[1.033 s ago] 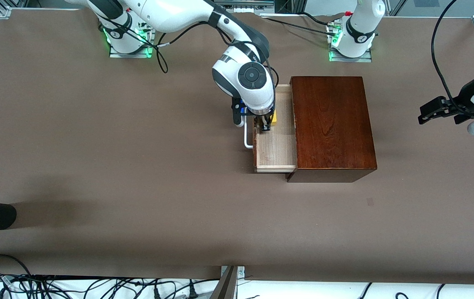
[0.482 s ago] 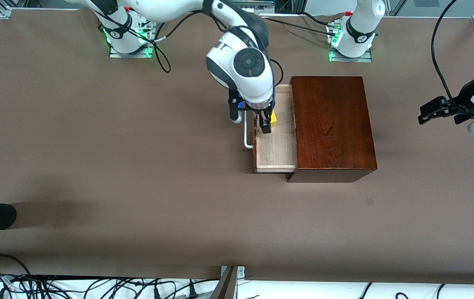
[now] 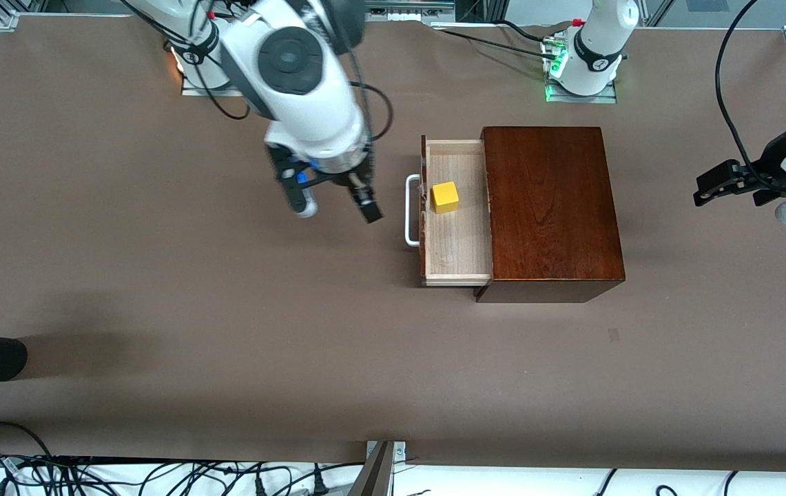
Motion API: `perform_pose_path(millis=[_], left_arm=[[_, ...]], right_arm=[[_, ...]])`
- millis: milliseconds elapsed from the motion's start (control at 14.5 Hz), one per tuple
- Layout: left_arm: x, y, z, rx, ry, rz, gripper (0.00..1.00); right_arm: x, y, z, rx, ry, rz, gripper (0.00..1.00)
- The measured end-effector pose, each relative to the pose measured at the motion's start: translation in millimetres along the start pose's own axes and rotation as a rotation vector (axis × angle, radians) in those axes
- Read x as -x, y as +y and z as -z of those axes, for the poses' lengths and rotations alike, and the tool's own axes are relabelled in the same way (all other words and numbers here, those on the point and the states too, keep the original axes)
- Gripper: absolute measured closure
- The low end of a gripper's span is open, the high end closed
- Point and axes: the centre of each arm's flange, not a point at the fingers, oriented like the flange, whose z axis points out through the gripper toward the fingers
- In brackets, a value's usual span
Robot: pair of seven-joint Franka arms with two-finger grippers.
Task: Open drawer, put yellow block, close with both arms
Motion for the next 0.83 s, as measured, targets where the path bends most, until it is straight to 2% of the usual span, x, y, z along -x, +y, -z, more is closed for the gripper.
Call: perform_pose_path(millis=[207,413,620,827], left_arm=[[0.0,0.0,0.0,0.0,0.0,0.0,0.0],[0.0,0.0,0.0,0.0,0.0,0.0,0.0],[0.0,0.0,0.0,0.0,0.0,0.0,0.0],[0.0,0.0,0.0,0.0,0.0,0.0,0.0]], right_arm=[[-52.3,26.5,19.7,0.026,0.058,0.199,0.0],[-118.4,60.7,37.9,0.061,0.087,0.407,0.0],[-193.9,100.9,58.7,0.089,0.086,0.612,0.0],[-268.0,140.5,78.0,0.097,0.067,0.766,0.0]])
